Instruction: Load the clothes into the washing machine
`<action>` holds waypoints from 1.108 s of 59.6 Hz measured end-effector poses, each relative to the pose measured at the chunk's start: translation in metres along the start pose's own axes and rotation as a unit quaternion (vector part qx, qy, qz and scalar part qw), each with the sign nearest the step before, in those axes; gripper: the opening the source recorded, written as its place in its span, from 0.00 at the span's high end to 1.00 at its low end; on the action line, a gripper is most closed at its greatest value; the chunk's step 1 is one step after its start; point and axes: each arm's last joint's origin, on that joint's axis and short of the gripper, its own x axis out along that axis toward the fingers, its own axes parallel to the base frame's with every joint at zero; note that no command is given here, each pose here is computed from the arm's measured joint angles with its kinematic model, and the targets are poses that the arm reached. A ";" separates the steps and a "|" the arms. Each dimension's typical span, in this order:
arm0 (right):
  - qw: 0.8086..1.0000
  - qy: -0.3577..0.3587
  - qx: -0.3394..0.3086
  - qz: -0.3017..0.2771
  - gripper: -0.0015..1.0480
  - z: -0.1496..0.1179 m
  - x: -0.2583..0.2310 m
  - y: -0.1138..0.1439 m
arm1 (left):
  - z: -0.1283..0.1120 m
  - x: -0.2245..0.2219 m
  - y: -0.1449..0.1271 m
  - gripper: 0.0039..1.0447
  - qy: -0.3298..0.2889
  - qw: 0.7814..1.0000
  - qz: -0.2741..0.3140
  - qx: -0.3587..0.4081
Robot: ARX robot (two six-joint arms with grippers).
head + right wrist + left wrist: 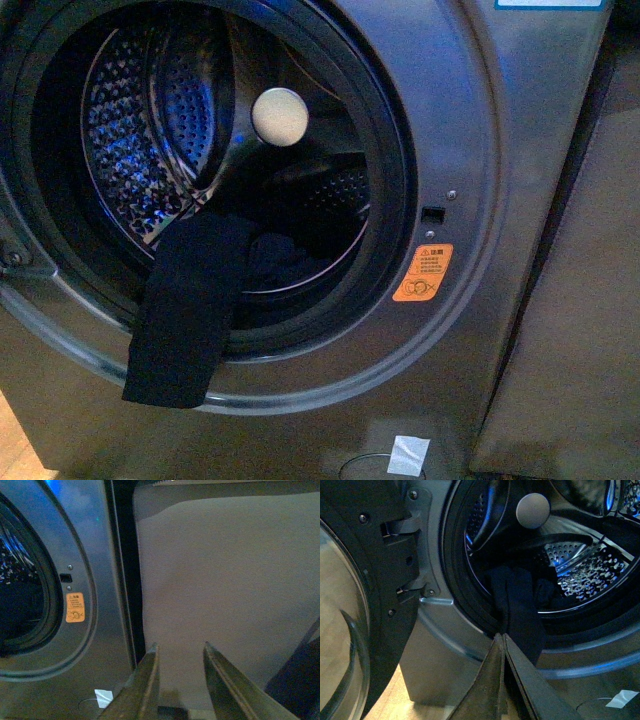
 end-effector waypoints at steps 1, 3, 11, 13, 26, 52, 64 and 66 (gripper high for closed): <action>1.000 0.000 0.000 0.000 0.39 0.000 0.000 0.000 | 0.000 -0.001 0.000 0.97 0.000 1.000 -0.001 0.000; 1.000 0.000 0.000 0.000 0.34 0.000 0.000 0.000 | 0.001 -0.002 0.000 0.97 -0.001 1.000 -0.002 0.000; 1.000 0.000 0.000 0.000 0.13 0.000 0.000 0.000 | 0.004 -0.008 0.000 0.97 -0.007 1.000 -0.002 0.000; 1.000 0.000 0.000 0.000 0.07 0.000 0.000 0.000 | 0.005 -0.010 0.000 0.97 -0.008 1.000 -0.002 0.000; 1.000 0.000 0.000 0.000 0.07 0.000 0.000 0.000 | 0.008 -0.019 0.000 0.97 -0.013 1.000 -0.002 0.000; 1.000 0.000 0.000 0.000 0.07 0.000 0.000 0.000 | 0.009 -0.032 0.000 0.97 -0.016 1.000 -0.002 0.000; 1.000 0.000 0.000 0.000 0.07 0.000 0.000 0.000 | 0.009 -0.037 0.000 0.97 -0.016 1.000 -0.002 0.000; 1.000 0.000 0.000 0.000 0.07 0.000 0.000 0.000 | 0.009 -0.038 0.000 0.97 -0.016 1.000 -0.002 0.000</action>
